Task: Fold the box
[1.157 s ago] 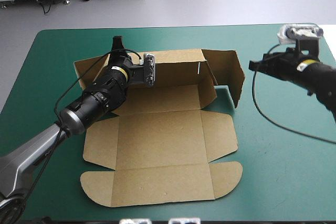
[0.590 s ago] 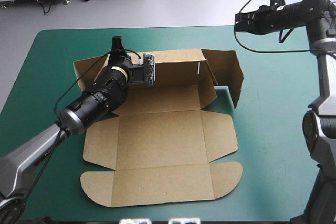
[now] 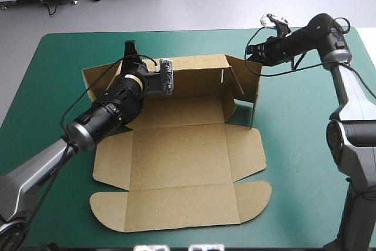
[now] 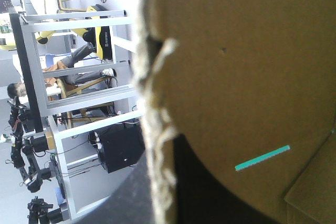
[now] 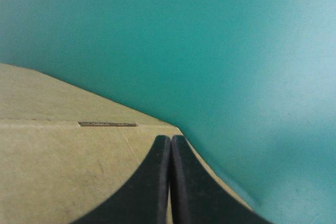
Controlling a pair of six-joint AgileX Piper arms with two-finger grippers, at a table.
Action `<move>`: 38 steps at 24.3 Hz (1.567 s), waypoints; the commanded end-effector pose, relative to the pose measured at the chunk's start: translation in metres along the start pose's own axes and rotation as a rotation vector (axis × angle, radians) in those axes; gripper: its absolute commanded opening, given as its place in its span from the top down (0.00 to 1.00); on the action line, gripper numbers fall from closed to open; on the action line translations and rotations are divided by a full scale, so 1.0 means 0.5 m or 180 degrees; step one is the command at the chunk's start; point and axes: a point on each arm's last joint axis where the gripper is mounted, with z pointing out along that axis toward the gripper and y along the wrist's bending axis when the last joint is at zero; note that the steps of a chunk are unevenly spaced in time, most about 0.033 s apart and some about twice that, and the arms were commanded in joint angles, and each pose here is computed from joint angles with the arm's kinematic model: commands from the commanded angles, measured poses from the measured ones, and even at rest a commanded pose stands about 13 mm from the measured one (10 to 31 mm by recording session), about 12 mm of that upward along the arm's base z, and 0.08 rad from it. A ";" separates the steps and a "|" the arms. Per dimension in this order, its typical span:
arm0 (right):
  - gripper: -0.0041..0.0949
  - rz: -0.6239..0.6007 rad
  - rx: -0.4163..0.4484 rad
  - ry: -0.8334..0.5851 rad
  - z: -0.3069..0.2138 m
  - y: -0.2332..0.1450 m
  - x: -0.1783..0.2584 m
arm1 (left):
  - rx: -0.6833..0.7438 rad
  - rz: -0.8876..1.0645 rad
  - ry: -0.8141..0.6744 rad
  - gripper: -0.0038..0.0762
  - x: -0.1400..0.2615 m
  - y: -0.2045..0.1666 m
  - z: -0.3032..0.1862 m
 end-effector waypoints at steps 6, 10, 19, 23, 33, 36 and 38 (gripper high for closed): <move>0.98 -0.0369 -0.0076 -0.0090 -0.073 0.068 0.026 | -0.0266 -0.0012 -0.0100 0.96 0.000 0.037 -0.031; 0.98 -0.0458 -0.0080 -0.0036 -0.079 0.074 0.045 | -0.0254 -0.0009 -0.0085 0.96 0.000 0.036 -0.029; 0.98 -0.0667 -0.0229 0.0198 -0.051 0.059 0.098 | -0.0008 0.0061 0.0216 0.96 0.003 0.006 0.007; 0.97 -0.0971 -0.0333 0.0023 -0.050 0.065 0.091 | -0.0049 0.0093 0.0129 0.96 -0.006 0.007 0.005; 0.66 -0.1270 -0.0244 0.0194 -0.048 0.058 0.100 | -0.0038 0.0088 0.0150 0.96 -0.005 0.007 0.005; 0.62 -0.1202 -0.0229 0.0201 -0.050 0.058 0.101 | -0.0038 0.0088 0.0150 0.96 -0.005 0.007 0.005; 0.62 -0.1223 -0.0230 0.0209 -0.048 0.063 0.101 | -0.0040 0.0088 0.0144 0.96 -0.005 0.007 0.005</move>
